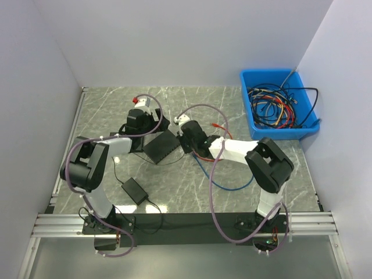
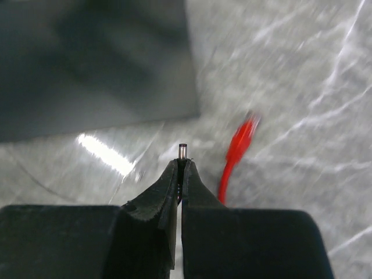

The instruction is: Insert the plug into the switch port

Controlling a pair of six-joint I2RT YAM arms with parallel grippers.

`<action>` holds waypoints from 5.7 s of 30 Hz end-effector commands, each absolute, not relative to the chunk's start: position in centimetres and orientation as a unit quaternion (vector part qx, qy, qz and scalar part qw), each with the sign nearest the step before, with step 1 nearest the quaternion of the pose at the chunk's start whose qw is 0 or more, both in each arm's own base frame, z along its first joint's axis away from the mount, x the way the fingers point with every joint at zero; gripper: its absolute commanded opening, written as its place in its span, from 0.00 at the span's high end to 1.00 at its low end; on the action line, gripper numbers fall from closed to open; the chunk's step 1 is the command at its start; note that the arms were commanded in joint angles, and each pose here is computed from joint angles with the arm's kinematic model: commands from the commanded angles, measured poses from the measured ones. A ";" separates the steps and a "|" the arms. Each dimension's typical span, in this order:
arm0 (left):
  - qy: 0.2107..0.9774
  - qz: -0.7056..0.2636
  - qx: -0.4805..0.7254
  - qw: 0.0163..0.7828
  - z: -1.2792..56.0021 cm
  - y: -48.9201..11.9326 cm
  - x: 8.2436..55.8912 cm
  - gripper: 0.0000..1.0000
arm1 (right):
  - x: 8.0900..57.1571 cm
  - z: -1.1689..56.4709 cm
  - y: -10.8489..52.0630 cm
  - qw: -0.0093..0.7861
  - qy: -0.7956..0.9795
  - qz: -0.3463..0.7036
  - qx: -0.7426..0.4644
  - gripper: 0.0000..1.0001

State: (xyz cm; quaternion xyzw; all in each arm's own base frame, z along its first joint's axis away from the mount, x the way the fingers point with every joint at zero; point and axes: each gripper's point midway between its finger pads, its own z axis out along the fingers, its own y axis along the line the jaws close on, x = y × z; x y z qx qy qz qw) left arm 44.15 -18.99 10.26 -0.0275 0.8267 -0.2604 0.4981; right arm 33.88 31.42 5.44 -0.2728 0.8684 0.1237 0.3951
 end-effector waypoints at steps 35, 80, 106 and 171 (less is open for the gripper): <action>0.806 -0.381 0.032 0.451 6.9 -21.6 46.1 0.07 | 36.3 3.6 32.9 0.367 0.873 0.150 -0.286 1.00; 0.859 -0.364 0.010 0.359 1.3 -22.3 46.6 0.10 | 38.5 5.9 32.9 0.432 0.855 0.139 -0.251 1.00; 0.874 -0.351 0.038 0.334 -0.6 -22.9 45.2 0.41 | 38.8 4.4 33.9 0.415 0.860 0.152 -0.253 1.00; 0.880 -0.329 0.104 0.327 -1.8 -25.9 44.2 0.52 | 35.1 9.2 32.5 0.457 0.841 0.112 -0.266 0.46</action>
